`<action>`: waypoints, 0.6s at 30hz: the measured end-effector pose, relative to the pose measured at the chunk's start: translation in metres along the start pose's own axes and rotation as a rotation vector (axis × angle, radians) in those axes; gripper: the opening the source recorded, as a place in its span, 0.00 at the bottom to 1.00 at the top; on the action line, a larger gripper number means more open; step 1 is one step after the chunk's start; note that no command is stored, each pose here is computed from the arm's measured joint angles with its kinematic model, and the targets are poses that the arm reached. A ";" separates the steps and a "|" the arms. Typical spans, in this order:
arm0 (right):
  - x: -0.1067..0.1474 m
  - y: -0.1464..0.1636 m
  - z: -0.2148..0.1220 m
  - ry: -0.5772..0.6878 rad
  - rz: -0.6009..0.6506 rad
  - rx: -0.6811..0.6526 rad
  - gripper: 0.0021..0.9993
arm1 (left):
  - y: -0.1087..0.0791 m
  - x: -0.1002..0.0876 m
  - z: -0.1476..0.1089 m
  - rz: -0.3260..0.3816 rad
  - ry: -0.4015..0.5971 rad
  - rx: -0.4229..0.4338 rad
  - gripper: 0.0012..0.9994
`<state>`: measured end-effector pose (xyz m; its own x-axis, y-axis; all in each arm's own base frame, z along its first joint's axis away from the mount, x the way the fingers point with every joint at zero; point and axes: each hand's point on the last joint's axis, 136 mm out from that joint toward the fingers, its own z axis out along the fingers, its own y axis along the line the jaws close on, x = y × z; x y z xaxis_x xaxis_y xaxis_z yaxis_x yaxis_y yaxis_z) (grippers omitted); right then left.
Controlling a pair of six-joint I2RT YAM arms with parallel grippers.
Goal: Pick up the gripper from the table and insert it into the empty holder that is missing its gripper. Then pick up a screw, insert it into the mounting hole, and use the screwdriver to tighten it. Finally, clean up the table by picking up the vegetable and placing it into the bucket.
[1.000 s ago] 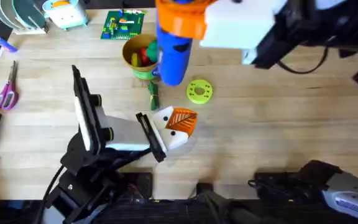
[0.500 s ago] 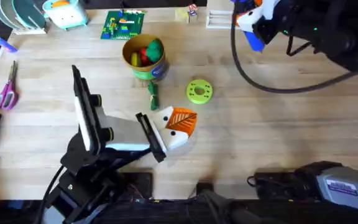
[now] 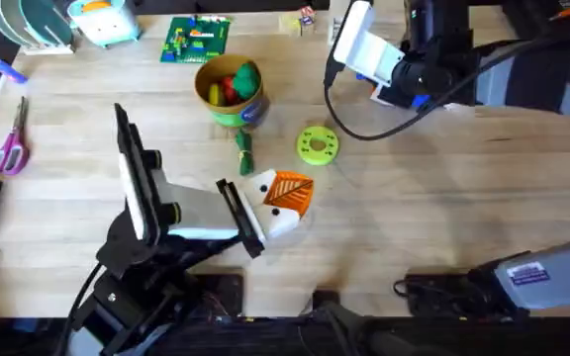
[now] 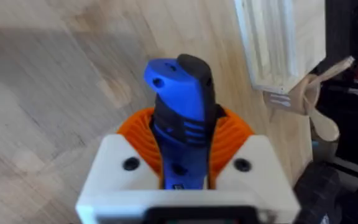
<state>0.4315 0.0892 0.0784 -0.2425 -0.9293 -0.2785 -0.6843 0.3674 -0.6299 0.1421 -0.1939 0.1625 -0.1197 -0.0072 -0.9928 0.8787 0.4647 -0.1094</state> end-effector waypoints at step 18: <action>-0.046 -0.023 -0.051 -0.137 0.225 0.089 0.99 | 0.003 0.000 0.000 0.000 -0.001 -0.017 0.00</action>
<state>0.4232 0.1217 0.1426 -0.2825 -0.8124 -0.5102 -0.5588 0.5716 -0.6008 0.1447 -0.1924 0.1625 -0.1191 -0.0085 -0.9929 0.8706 0.4799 -0.1085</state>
